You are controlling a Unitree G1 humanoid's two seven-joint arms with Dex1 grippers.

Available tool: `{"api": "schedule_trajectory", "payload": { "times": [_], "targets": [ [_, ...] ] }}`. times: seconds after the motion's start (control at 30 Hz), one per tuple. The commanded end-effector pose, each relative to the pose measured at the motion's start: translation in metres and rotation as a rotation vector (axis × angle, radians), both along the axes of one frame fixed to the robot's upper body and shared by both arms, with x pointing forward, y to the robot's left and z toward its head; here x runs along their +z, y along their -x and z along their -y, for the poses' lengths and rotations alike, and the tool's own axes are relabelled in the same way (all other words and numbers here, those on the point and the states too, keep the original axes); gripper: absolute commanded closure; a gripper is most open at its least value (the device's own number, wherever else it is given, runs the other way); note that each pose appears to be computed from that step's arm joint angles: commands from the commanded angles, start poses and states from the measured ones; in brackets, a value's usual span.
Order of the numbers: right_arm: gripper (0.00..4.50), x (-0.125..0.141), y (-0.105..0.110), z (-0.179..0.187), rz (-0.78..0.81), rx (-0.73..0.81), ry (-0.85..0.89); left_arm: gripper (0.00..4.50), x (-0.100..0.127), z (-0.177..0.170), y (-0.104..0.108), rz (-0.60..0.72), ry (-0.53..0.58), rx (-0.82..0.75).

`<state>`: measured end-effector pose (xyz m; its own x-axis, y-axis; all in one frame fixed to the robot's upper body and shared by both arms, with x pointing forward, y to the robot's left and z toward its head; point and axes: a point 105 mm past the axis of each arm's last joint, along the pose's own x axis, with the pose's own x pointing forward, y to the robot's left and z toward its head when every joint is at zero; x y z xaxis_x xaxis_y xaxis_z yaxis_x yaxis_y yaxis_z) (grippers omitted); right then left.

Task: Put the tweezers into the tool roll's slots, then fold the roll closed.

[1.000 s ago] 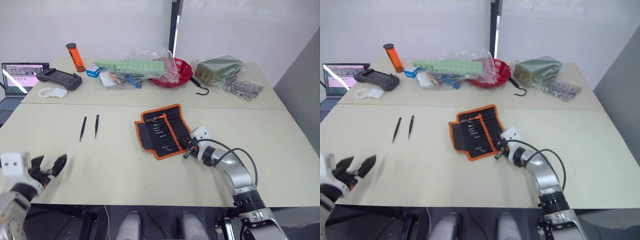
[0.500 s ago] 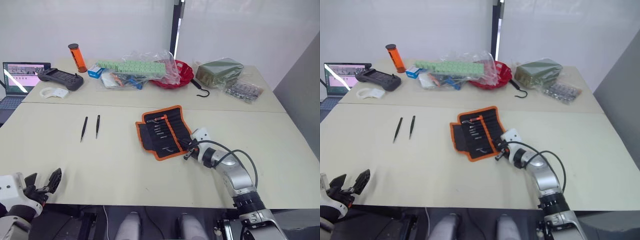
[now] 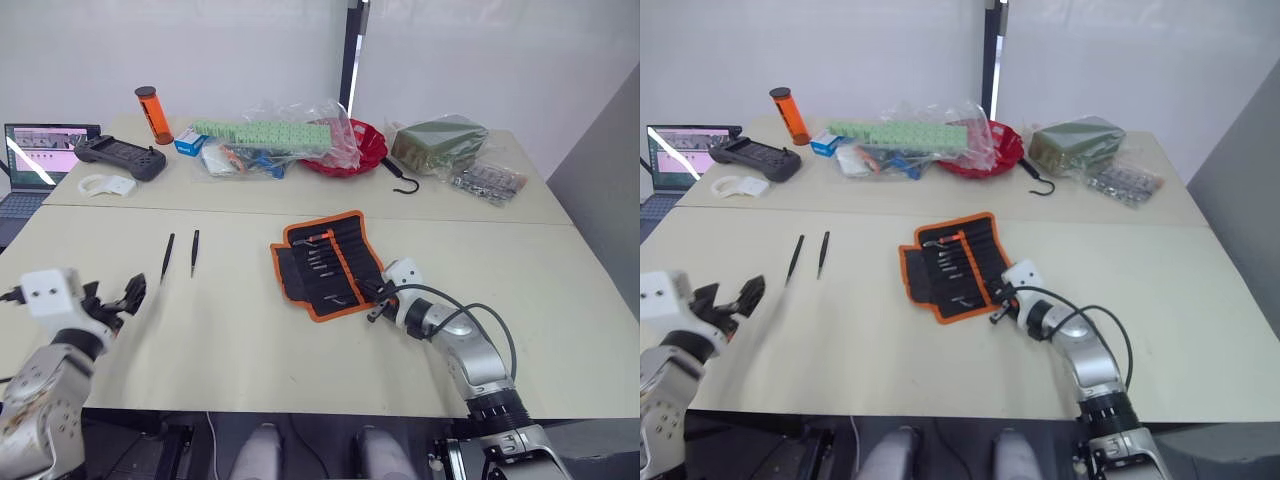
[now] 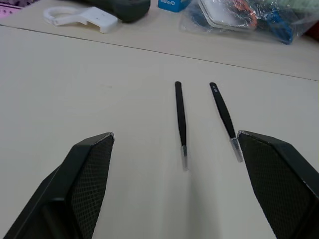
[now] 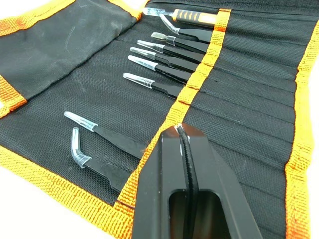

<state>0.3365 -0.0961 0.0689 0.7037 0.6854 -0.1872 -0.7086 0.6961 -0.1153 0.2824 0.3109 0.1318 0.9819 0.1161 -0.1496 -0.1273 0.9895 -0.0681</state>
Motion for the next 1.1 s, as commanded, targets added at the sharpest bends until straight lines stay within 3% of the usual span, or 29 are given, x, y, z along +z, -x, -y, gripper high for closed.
{"api": "schedule_trajectory", "payload": {
  "times": [0.03,0.17,0.47,0.9,1.1],
  "targets": [
    [4.50,-0.026,0.010,0.005,-0.104,-0.007,0.046,0.27,0.005,-0.006,-0.018,-0.051,-0.028,0.054],
    [4.50,-0.027,0.013,0.006,-0.111,-0.013,0.051,0.27,0.006,-0.004,-0.038,-0.090,-0.045,0.039],
    [4.50,-0.029,0.015,0.006,-0.120,-0.017,0.056,0.27,-0.015,-0.004,-0.067,-0.115,-0.033,0.033],
    [4.50,-0.029,0.016,0.007,-0.120,-0.028,0.059,4.48,-0.022,0.004,-0.063,-0.101,-0.044,0.026],
    [4.50,-0.028,0.015,0.004,-0.116,-0.019,0.059,4.48,-0.008,-0.006,-0.055,-0.036,-0.050,0.064]
  ]
}}
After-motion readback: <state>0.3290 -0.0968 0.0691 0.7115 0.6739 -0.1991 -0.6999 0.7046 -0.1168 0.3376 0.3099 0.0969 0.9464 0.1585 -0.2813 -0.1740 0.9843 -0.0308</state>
